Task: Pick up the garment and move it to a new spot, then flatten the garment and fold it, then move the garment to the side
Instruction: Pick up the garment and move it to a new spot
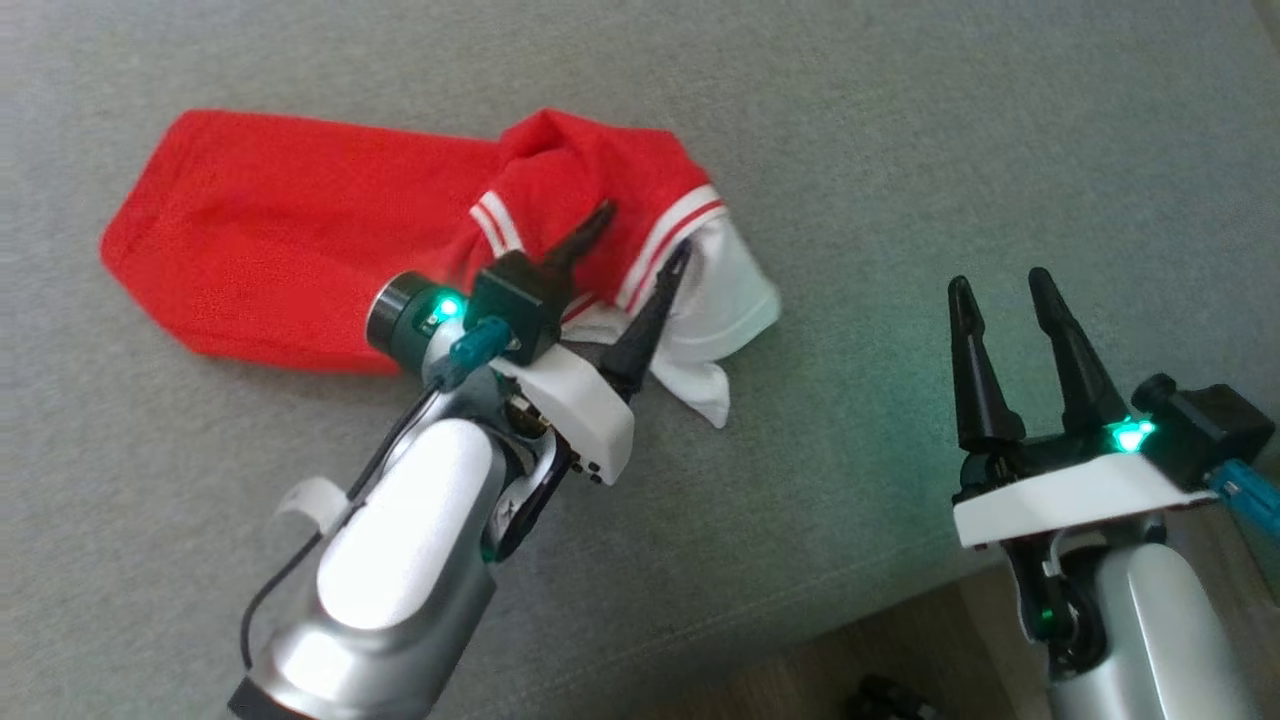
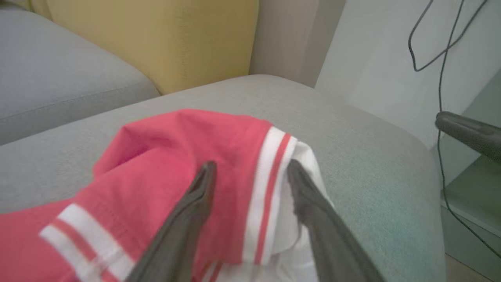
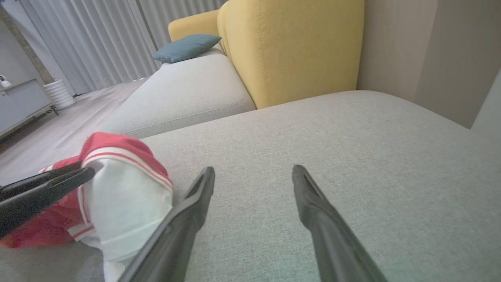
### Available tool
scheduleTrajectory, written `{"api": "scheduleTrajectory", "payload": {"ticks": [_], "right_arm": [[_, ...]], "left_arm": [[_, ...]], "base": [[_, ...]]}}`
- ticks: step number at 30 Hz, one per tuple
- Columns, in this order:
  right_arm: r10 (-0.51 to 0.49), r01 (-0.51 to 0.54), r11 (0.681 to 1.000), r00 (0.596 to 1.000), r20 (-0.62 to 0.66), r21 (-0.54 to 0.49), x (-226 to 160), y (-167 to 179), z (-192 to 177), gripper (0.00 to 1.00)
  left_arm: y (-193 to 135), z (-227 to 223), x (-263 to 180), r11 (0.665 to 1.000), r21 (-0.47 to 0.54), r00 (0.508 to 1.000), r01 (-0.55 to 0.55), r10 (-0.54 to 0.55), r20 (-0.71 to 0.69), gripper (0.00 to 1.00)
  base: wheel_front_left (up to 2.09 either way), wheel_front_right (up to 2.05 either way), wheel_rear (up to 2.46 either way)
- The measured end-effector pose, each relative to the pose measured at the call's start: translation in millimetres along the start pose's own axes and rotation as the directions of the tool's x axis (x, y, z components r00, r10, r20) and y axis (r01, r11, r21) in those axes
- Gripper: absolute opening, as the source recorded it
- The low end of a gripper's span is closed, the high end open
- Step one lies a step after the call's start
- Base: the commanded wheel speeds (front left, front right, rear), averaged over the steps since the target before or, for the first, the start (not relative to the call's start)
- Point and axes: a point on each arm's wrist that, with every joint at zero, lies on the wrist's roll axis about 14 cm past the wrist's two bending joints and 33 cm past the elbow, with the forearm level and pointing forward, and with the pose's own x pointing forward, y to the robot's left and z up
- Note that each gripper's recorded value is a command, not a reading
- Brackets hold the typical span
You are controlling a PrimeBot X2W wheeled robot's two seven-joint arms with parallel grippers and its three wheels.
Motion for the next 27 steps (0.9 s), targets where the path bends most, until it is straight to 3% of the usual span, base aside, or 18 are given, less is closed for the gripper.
{"api": "scheduleTrajectory", "payload": {"ticks": [6, 12, 16, 21, 27], "right_arm": [[0.054, -0.054, 0.999, 0.998, 0.026, 0.003, 3.4, 17.0, 7.4, 1.0], [0.133, -0.132, 0.991, 0.99, 0.039, -0.023, 7.1, 42.6, 15.5, 1.0], [0.188, -0.187, 0.982, 0.981, 0.049, -0.035, 10.0, 61.4, 22.5, 1.0], [0.229, -0.227, 0.973, 0.972, 0.052, -0.049, 9.8, 75.9, 26.6, 1.0], [0.268, -0.264, 0.963, 0.962, 0.057, -0.061, 8.7, 89.7, 31.6, 1.0]], "left_arm": [[1.3, 29.8, -17.6, 0.998, 0.058, 0.992, -0.035, 0.028, 0.124, 1.0], [36.4, 40.2, -64.8, 0.969, 0.094, 0.961, -0.228, 0.208, 0.181, 1.0], [72.2, 55.3, -104.1, 0.911, 0.107, 0.9, -0.399, 0.367, 0.234, 1.0], [109.2, 70.2, -156.2, 0.811, 0.095, 0.797, -0.577, 0.533, 0.283, 1.0], [130.6, 70.4, -214.8, 0.709, 0.072, 0.695, -0.701, 0.658, 0.291, 1.0]], "base": [[0.0, 0.0, 0.0], [0.0, 0.0, 0.0], [0.0, 0.0, 0.0], [0.0, 0.0, 0.0], [0.0, 0.0, 0.0]]}}
